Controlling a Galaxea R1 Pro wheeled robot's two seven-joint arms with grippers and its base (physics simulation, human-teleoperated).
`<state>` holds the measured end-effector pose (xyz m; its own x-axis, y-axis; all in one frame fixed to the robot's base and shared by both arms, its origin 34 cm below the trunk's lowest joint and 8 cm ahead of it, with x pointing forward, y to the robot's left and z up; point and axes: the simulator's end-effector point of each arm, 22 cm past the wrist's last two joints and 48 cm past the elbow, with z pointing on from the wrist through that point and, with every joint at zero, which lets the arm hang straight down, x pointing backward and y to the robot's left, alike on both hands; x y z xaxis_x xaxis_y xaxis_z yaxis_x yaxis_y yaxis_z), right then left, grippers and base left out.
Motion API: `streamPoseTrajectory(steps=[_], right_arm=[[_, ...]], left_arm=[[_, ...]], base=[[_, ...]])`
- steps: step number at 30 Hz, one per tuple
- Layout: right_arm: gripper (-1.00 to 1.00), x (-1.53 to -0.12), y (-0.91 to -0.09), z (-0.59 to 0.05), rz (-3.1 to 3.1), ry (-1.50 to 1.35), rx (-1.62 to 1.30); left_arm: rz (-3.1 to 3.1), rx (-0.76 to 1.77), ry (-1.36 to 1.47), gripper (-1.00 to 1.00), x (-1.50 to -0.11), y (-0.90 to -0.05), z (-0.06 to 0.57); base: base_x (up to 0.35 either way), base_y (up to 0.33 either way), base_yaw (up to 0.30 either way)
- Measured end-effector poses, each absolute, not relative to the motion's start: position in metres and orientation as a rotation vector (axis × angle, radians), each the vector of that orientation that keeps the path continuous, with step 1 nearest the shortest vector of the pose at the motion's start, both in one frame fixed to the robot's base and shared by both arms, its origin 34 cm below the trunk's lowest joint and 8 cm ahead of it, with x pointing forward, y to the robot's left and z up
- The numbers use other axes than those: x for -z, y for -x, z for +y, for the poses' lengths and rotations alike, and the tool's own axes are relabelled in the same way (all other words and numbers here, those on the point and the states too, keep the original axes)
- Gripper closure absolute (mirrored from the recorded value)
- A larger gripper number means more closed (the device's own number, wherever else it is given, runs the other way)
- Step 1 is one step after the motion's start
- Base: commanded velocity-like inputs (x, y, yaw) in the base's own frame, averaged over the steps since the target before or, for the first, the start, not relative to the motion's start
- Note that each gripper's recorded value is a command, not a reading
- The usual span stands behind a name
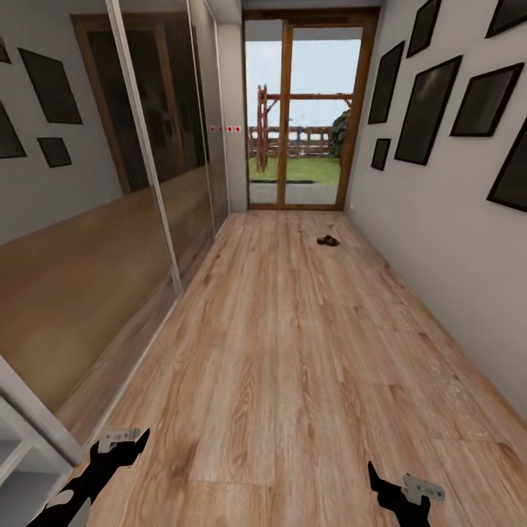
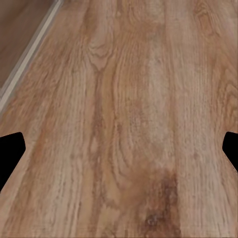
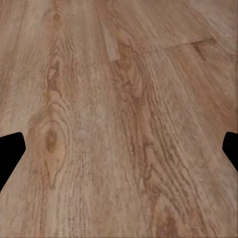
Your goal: Pick up the two gym shoes and the two sandals from the corridor floor and place them onto the hallstand (shoe rack) in the corridor, making sure they are on the rack and not on the floor. Arrange them so the two gym shoes are next to each other and the two sandals are next to each other.
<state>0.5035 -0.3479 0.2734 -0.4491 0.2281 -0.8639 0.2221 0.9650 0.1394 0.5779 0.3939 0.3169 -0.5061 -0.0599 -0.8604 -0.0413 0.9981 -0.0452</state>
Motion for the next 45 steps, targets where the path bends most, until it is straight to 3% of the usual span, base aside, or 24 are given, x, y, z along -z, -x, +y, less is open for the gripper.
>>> streamPoseTrajectory(steps=[45], right_arm=[[-1.0, -0.281, -0.5, -0.397, 2.046, -0.294, 0.072]], left_arm=[[2.101, 0.025, 0.072, -1.0, -0.317, -0.578, 0.392]], base=[[0.339, 0.0, 0.0]])
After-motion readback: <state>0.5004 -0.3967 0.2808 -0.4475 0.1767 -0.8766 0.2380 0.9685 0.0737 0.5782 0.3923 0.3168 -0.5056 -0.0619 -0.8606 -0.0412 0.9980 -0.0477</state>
